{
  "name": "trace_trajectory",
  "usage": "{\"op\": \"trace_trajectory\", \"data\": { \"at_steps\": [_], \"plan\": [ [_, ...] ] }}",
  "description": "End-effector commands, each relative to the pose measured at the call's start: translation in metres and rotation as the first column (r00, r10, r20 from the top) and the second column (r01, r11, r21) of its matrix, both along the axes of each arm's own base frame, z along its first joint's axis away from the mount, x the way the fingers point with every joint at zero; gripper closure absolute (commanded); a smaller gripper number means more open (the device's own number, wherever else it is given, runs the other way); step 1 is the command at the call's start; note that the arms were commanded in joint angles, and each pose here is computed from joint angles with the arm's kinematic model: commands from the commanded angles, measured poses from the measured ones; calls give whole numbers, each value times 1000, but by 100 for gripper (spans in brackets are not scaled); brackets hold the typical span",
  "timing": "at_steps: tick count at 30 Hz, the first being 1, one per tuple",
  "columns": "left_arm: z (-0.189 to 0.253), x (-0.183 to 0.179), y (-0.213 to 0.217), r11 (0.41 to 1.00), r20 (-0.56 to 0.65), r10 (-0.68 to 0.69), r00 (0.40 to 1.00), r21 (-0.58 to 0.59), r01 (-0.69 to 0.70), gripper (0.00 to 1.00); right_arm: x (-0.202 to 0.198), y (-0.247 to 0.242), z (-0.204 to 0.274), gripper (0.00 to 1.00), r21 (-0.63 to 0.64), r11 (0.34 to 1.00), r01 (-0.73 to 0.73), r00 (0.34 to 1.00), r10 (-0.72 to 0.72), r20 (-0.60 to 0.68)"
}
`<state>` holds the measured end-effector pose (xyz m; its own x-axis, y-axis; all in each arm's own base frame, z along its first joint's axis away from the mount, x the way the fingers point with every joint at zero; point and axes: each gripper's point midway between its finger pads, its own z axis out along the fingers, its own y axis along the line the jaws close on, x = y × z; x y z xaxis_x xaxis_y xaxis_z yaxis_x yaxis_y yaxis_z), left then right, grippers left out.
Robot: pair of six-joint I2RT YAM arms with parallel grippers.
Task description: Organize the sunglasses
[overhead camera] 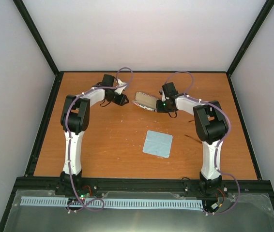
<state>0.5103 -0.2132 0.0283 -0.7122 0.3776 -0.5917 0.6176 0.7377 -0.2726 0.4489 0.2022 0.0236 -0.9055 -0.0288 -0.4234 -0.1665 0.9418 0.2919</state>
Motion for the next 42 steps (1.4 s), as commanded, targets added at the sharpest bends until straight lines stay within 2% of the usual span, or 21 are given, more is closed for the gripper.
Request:
{"op": "trace_trajectory", "data": {
  "at_steps": [1,16,20,23,24,27,30,34,38,40,42],
  "plan": [
    [19,-1,0,1000,21,12,1000,-20,-11,62,12,-2,-2,90,-23,1000,-6,1000,6,15],
    [35,-9,15,998,72,62,995,29,-64,58,26,-15,-2,87,-40,999,2,1000,-1,23],
    [57,-6,27,991,140,104,985,67,-115,48,17,-23,26,75,-47,999,22,998,-19,65],
    [88,-13,30,992,199,98,975,64,-113,47,1,-35,57,59,-68,997,43,993,-35,112],
    [101,-19,27,995,209,76,975,46,-88,48,-8,-41,64,56,-78,996,48,992,-38,120],
    [134,-56,7,995,205,-68,976,-52,80,54,-37,-50,79,59,-80,996,37,992,-27,124],
    [161,-98,-8,962,225,-202,953,-138,236,54,-78,-53,70,62,-63,998,15,997,-10,70],
    [158,-121,-14,949,231,-254,939,-126,288,55,-119,-59,46,62,-66,998,19,1000,-19,0],
    [143,-128,-16,946,194,-267,944,-135,296,55,-137,-69,28,63,-97,995,35,998,-39,-48],
    [138,-130,-16,946,180,-268,946,-138,294,55,-143,-73,23,72,-114,992,45,997,-52,-58],
    [136,-129,-17,946,179,-269,947,-136,294,55,-149,-77,19,74,-132,990,52,996,-62,-72]
  ]
}}
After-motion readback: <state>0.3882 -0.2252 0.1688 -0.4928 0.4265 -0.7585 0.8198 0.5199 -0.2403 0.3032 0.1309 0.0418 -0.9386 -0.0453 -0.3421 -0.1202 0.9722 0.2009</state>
